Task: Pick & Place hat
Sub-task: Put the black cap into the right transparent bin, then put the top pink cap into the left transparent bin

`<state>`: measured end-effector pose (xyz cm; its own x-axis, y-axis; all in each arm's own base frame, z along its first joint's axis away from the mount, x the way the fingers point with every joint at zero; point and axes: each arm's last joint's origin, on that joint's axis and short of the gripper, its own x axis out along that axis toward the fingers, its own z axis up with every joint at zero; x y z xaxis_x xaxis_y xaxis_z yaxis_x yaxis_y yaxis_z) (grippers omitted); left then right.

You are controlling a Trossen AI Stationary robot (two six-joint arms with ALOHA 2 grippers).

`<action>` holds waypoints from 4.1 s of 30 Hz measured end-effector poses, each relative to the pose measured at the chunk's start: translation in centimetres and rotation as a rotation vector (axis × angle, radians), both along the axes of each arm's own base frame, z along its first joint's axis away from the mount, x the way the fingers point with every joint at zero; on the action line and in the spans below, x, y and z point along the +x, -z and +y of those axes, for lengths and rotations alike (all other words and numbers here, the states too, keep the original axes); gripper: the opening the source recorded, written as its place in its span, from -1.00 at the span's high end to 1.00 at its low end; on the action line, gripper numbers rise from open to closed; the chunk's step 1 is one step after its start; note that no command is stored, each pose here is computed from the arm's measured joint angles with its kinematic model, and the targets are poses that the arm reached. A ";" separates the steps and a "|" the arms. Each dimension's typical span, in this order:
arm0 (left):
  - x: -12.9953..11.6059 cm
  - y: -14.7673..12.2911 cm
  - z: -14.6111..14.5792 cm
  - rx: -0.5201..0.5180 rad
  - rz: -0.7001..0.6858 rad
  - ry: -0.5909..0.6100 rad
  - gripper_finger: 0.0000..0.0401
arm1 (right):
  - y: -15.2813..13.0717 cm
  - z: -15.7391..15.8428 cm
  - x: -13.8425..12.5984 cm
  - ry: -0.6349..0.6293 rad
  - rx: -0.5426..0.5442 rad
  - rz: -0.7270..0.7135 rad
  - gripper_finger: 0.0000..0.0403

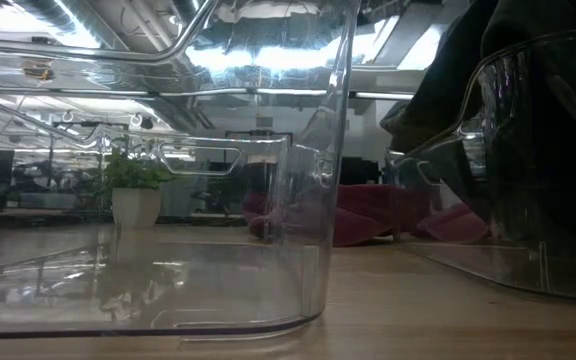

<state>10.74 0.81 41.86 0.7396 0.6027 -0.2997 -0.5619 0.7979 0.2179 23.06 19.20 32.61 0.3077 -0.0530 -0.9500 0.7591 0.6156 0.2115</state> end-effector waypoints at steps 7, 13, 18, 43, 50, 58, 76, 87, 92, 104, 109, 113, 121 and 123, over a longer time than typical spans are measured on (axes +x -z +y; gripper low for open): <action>0.0 0.0 0.0 -0.006 0.001 0.014 0.27 | -2.1 -0.2 -0.2 -0.053 0.047 -0.062 0.23; 0.0 0.0 0.0 -0.007 0.001 0.014 0.27 | -6.9 -1.0 -0.8 -0.123 0.000 -0.192 0.14; 0.0 0.0 0.0 -0.007 0.001 0.014 0.27 | -10.0 -2.8 -2.1 -0.116 -0.146 -0.258 0.22; 6.7 2.7 -1.2 -0.124 0.192 0.155 0.27 | -16.5 -15.4 -2.6 -0.289 -0.779 -0.255 0.44; 7.7 3.0 0.2 -0.222 0.183 0.209 0.27 | -16.9 -17.6 -3.5 -0.344 -0.777 -0.210 0.44; 10.3 3.6 2.3 -0.284 0.184 0.407 0.27 | -17.0 -19.0 -3.5 -0.396 -0.810 -0.146 0.44; 15.4 9.6 7.5 -0.300 0.483 0.610 0.27 | -16.8 -20.4 -3.5 -0.433 -0.758 -0.125 0.44; 18.3 13.6 8.9 -0.018 0.809 0.611 0.28 | -16.8 -20.4 -3.5 -0.378 -0.733 -0.146 0.44; 19.6 15.7 9.6 0.035 0.912 0.603 0.28 | -16.8 -20.4 -3.4 -0.354 -0.721 -0.155 0.44; 22.3 19.9 10.7 0.076 0.989 0.644 0.28 | -16.8 -20.4 -3.4 -0.335 -0.712 -0.162 0.44; 22.8 21.7 11.2 0.049 1.040 0.650 0.28 | -16.8 -20.4 -3.4 -0.330 -0.710 -0.164 0.44; 23.0 23.0 11.8 0.024 1.057 0.632 0.28 | -16.8 -20.4 -3.4 -0.320 -0.705 -0.168 0.44; 23.6 23.9 12.8 0.044 1.044 0.588 0.28 | -16.8 -20.4 -3.4 -0.319 -0.705 -0.168 0.44; 23.8 23.8 13.0 0.056 1.019 0.583 0.28 | -16.8 -20.4 -3.4 -0.319 -0.705 -0.168 0.44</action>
<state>34.52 13.83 18.04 0.3419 0.2836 -0.8959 0.3390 0.8520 0.3991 19.63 -1.20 49.41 0.5457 -0.5103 -0.6647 0.5158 0.8297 -0.2136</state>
